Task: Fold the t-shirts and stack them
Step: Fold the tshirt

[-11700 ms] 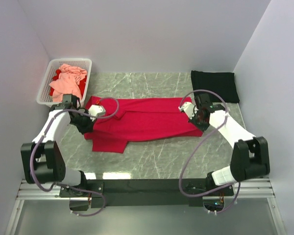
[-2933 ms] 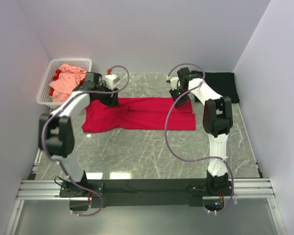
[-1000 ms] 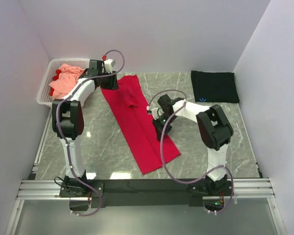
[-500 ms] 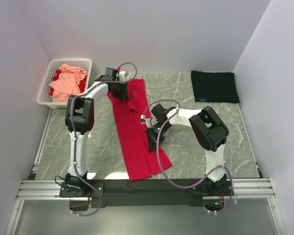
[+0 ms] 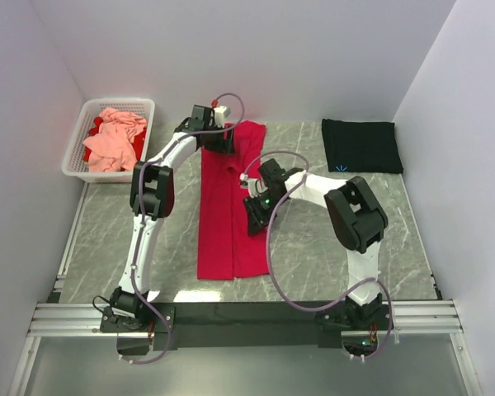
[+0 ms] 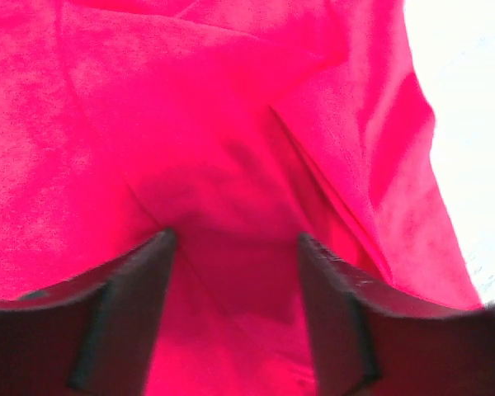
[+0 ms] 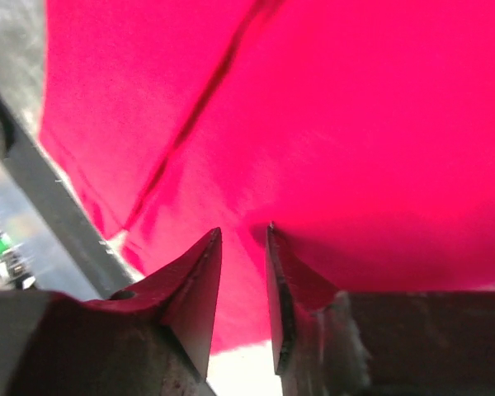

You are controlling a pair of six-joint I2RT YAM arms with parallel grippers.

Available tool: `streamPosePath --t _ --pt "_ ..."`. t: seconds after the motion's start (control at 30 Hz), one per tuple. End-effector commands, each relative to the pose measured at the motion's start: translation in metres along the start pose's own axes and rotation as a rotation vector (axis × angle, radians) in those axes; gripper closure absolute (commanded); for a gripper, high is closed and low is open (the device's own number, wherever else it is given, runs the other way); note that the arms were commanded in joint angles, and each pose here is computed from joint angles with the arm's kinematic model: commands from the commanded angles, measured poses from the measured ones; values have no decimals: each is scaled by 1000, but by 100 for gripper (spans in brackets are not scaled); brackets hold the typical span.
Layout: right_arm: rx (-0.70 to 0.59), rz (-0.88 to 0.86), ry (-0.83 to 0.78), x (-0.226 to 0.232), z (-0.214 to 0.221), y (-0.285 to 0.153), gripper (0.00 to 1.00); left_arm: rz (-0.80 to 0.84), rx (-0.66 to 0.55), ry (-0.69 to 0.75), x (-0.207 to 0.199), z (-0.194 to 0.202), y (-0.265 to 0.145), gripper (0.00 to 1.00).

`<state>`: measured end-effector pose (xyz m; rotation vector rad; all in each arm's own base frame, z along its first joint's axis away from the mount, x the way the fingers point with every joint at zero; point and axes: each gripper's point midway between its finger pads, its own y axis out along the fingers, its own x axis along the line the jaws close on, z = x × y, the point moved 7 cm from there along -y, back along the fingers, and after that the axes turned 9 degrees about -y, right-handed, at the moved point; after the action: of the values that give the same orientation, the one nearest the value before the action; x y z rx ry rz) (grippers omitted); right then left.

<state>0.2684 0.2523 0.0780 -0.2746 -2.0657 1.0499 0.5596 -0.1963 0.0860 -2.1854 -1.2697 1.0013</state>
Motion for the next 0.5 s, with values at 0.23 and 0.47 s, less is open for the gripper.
streamPosePath --t 0.23,0.47 --pt "-191 201 -333 37 2 -89 62 277 -295 126 -46 -74 -169 12" --pt "-133 393 -756 54 46 -109 53 330 -302 510 -64 24 -292 14"
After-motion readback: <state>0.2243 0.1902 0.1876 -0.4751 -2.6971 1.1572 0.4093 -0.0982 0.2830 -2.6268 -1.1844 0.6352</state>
